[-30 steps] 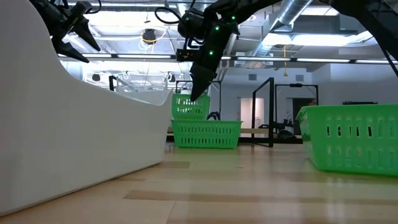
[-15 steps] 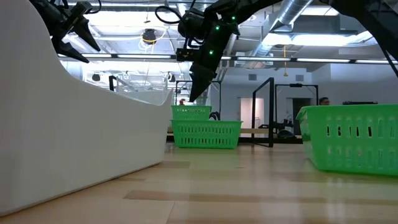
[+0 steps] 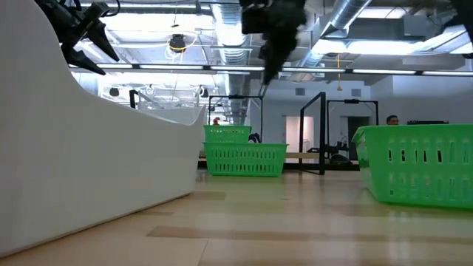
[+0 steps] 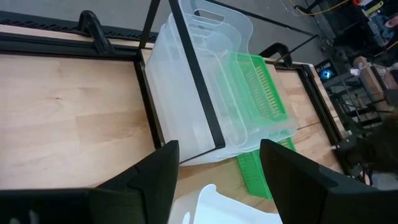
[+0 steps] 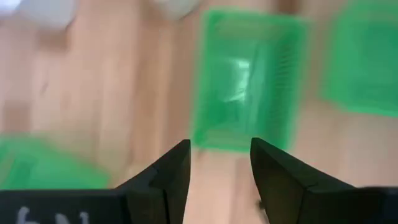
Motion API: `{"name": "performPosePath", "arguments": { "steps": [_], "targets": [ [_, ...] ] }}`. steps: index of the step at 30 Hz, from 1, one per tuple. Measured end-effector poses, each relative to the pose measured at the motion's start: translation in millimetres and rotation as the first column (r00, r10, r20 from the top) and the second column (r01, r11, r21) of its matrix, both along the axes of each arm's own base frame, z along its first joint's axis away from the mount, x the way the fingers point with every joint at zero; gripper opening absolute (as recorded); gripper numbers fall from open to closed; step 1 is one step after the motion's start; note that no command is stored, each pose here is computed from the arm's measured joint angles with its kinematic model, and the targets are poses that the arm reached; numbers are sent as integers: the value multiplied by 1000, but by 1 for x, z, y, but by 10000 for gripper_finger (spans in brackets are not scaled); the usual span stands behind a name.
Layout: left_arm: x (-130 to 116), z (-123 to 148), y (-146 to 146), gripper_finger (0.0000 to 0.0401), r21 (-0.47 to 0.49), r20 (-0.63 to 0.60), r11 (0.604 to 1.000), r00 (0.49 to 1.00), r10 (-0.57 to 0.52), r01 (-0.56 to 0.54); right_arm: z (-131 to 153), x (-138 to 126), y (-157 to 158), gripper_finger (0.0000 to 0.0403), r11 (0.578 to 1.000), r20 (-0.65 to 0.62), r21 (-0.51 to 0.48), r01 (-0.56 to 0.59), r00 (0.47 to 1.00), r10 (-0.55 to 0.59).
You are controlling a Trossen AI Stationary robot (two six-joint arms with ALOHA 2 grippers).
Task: Stack baskets on shelf by color
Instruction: Stack the top green bin on top of the green bin on the shelf
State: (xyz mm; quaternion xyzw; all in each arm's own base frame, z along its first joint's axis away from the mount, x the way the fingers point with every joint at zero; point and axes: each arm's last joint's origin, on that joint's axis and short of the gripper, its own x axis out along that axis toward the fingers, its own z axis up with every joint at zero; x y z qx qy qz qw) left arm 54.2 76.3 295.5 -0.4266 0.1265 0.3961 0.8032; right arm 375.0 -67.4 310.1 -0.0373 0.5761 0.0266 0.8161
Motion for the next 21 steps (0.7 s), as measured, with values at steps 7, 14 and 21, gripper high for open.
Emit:
{"name": "performPosePath", "arguments": {
  "steps": [7,14,21],
  "targets": [
    [0,0,0,212,2,-1,1000,1000,-1,1,-48,3,35,181,994,-19,32,-100,995,101],
    [0,0,0,212,1,-1,1000,1000,-1,1,-75,3,33,182,999,-19,-14,-48,999,47],
    [-1,0,0,212,4,-10,1000,1000,21,-21,-96,-7,28,178,999,-86,-9,-36,996,35]
  ]
}}
